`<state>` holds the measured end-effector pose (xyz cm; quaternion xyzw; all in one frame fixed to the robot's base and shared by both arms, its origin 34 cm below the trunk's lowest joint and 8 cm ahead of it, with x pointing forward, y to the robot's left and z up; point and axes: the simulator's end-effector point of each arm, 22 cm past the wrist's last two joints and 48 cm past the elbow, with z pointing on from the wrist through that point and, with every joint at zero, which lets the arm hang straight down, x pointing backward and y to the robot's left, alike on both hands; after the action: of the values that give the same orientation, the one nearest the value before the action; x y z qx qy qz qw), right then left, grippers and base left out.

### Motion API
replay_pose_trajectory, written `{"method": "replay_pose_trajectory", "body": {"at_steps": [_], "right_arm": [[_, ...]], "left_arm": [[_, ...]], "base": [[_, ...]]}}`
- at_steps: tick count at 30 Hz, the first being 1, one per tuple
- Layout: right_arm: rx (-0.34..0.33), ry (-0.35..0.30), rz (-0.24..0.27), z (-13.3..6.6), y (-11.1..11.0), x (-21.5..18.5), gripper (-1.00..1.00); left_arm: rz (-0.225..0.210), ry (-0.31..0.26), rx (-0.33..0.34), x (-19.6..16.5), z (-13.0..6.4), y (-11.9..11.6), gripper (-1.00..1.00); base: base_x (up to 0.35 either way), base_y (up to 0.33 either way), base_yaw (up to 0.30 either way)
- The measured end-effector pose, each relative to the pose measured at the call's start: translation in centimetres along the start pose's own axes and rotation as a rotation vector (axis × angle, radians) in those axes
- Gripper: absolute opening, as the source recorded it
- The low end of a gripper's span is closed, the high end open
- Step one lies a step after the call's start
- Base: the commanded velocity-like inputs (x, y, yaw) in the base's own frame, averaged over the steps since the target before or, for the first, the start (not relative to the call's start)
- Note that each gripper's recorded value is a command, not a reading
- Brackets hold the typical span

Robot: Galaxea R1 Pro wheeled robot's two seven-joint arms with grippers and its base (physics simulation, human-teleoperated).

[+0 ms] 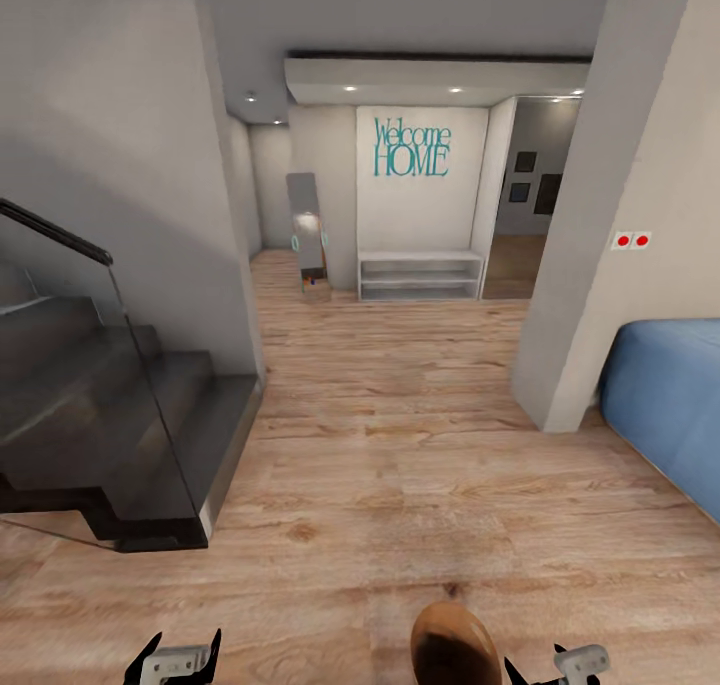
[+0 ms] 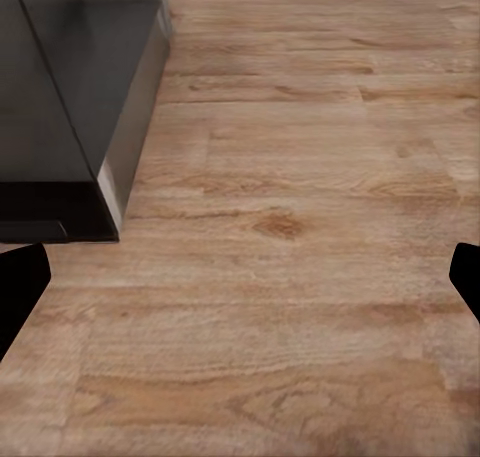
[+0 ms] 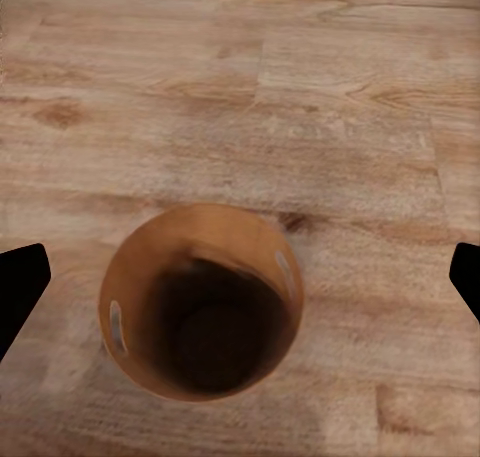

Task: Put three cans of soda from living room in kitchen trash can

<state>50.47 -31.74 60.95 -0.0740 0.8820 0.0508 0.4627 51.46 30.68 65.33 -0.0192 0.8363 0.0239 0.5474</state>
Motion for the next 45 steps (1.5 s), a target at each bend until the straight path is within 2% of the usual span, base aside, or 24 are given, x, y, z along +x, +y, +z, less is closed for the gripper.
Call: {"method": "replay_pose_trajectory", "body": {"at_steps": [8, 10, 12, 14, 18, 20, 25, 27, 30, 33, 45], "right_arm": [[0.001, 0.021, 0.008, 0.2, -0.2, 0.0, 1.0], [0.003, 0.101, 0.046, 0.7, -0.3, 0.8, 1.0], [0.006, 0.142, 0.07, 1.5, -0.6, 0.3, 1.0], [0.01, 0.177, 0.094, 2.7, -1.2, -0.9, 1.0], [0.018, 0.296, 0.172, 5.3, -2.4, -5.1, 1.0], [0.022, 0.35, 0.188, 6.4, -2.9, -7.8, 1.0], [0.03, 0.403, 0.192, 7.8, -3.6, -13.3, 1.0], [0.024, 0.441, 0.215, 8.3, -3.4, -16.0, 1.0], [0.013, 0.488, 0.241, 8.8, -3.1, -17.7, 1.0], [-0.007, 0.572, 0.268, 9.6, -2.3, -17.7, 1.0], [-0.022, 0.584, 0.234, 10.6, -1.8, -17.8, 1.0]], "left_arm": [[0.0, 0.001, -0.001, 0.0, 0.0, 0.0, 1.0], [0.0, 0.0, -0.001, 0.0, 0.0, 0.0, 1.0], [0.0, 0.0, -0.001, 0.0, 0.0, 0.0, 1.0], [0.001, 0.0, -0.001, 0.0, 0.0, 0.0, 1.0], [0.003, 0.001, 0.001, 0.0, 0.0, 0.0, 1.0], [0.004, 0.001, 0.002, 0.0, 0.0, 0.0, 1.0], [0.006, 0.001, 0.003, 0.0, 0.0, -0.1, 1.0], [0.006, 0.0, 0.003, 0.0, 0.0, -0.1, 1.0], [0.005, 0.0, 0.001, 0.0, 0.0, 0.0, 1.0], [0.002, -0.001, 0.0, -0.1, 0.0, 0.0, 1.0], [-0.001, 0.0, -0.004, 0.0, 0.0, 0.0, 1.0]], "base": [[0.001, 0.0, 0.001], [0.0, 0.0, 0.0], [0.0, 0.0, 0.0], [0.0, 0.0, 0.0], [0.0, 0.0, 0.0], [0.0, 0.0, 0.0], [0.0, 0.0, 0.0], [0.0, 0.0, 0.0], [0.0, 0.0, 0.0], [0.0, 0.0, 0.0], [0.0, 0.0, 0.0]]}}
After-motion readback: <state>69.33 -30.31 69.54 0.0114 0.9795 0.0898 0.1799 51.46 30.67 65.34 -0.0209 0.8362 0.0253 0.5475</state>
